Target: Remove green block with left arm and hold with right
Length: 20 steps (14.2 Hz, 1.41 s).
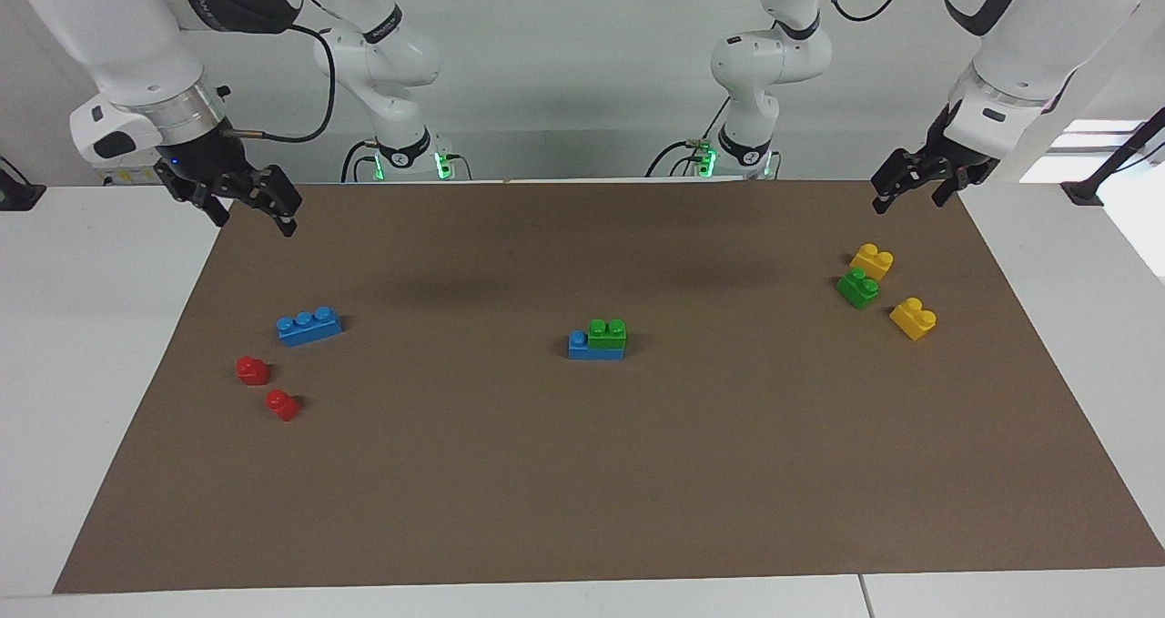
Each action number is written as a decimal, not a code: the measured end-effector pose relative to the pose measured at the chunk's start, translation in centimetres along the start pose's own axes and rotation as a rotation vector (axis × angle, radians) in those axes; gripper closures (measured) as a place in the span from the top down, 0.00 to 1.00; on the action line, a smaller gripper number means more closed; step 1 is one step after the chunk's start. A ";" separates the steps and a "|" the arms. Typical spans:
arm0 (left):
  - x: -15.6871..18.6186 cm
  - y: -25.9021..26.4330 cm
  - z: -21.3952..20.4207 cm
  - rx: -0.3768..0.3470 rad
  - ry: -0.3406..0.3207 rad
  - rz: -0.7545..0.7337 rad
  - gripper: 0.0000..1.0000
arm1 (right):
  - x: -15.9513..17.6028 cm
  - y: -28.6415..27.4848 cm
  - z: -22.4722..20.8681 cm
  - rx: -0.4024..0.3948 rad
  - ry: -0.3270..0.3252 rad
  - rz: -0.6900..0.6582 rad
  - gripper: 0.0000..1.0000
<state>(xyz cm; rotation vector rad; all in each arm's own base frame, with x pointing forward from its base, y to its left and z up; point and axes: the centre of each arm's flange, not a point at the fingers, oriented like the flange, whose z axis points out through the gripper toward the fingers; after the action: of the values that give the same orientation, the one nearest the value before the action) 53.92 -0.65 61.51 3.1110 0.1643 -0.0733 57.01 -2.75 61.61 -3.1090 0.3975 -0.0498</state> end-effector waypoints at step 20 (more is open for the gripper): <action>-3.9 14.0 3.9 -0.029 -0.003 -0.969 1.00 | -4.0 -11.1 9.9 0.258 -0.374 1.160 1.00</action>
<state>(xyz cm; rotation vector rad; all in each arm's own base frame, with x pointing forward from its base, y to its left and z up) 51.32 -15.11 58.15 2.6730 1.5940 -0.0849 56.28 9.02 51.75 -2.1192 1.8326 0.4232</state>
